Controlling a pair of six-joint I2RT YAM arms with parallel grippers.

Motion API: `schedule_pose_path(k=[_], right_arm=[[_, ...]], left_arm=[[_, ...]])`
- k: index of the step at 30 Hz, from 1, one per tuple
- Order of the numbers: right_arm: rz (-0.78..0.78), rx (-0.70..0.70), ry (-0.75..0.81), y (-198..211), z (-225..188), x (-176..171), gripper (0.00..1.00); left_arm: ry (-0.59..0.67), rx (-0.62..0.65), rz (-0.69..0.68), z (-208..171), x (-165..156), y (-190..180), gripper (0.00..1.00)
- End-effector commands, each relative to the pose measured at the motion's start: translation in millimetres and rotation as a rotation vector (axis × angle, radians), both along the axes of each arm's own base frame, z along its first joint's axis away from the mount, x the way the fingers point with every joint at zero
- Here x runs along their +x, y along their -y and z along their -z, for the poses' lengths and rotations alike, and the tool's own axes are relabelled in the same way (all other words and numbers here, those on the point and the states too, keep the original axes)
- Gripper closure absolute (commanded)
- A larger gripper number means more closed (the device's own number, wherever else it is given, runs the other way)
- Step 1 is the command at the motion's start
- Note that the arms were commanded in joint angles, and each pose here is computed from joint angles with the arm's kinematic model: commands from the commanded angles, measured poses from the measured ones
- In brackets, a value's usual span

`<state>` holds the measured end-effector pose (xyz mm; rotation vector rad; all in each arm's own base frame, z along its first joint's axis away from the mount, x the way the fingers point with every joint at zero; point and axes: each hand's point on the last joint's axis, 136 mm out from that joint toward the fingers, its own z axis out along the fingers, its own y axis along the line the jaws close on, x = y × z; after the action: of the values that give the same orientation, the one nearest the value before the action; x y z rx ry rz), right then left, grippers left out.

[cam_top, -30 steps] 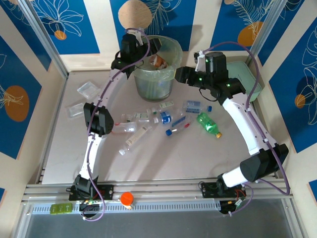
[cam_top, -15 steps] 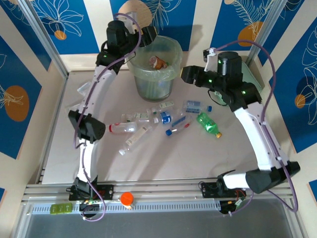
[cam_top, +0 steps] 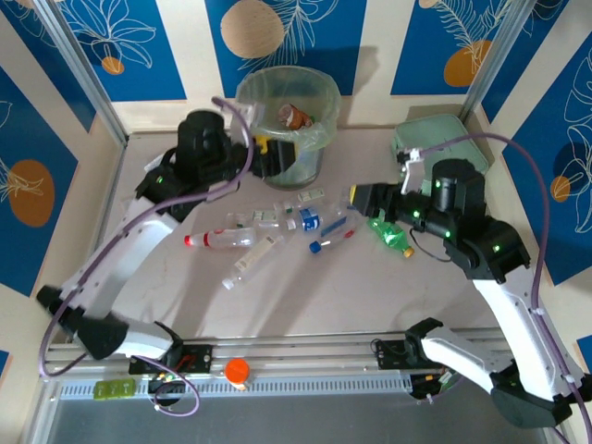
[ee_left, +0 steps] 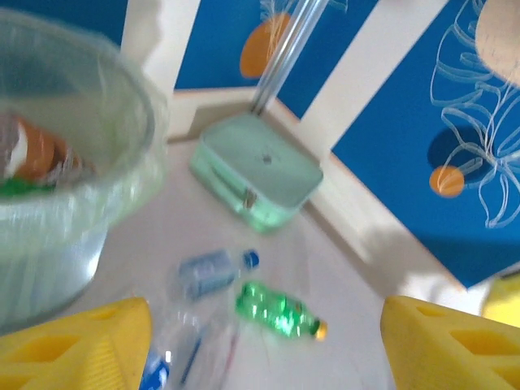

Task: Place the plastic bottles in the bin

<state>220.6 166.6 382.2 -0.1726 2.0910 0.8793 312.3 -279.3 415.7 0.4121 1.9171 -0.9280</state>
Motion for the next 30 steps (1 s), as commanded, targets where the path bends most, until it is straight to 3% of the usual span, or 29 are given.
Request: schedule_pose_path(k=[1, 10, 18, 30], right_arm=[[0.037, -0.035, -0.127, 5.7, 40.7, -13.1, 0.37], [0.192, -0.088, -0.352, 15.3, 127.0, -6.8, 0.37], [0.425, -0.083, -0.547, 20.9, 184.5, 27.6, 0.36], [0.757, -0.104, -0.924, 23.8, 258.8, 72.8, 0.36]], left_arm=[[-0.055, 0.054, -0.042, 37.3, -23.1, -25.2, 0.26], [-0.254, 0.093, -0.114, 149.1, -77.6, -74.5, 0.24], [-0.407, -0.019, -0.188, 228.1, -93.9, -93.0, 0.23], [-0.369, -0.059, -0.201, 240.6, -101.1, -100.9, 0.24]])
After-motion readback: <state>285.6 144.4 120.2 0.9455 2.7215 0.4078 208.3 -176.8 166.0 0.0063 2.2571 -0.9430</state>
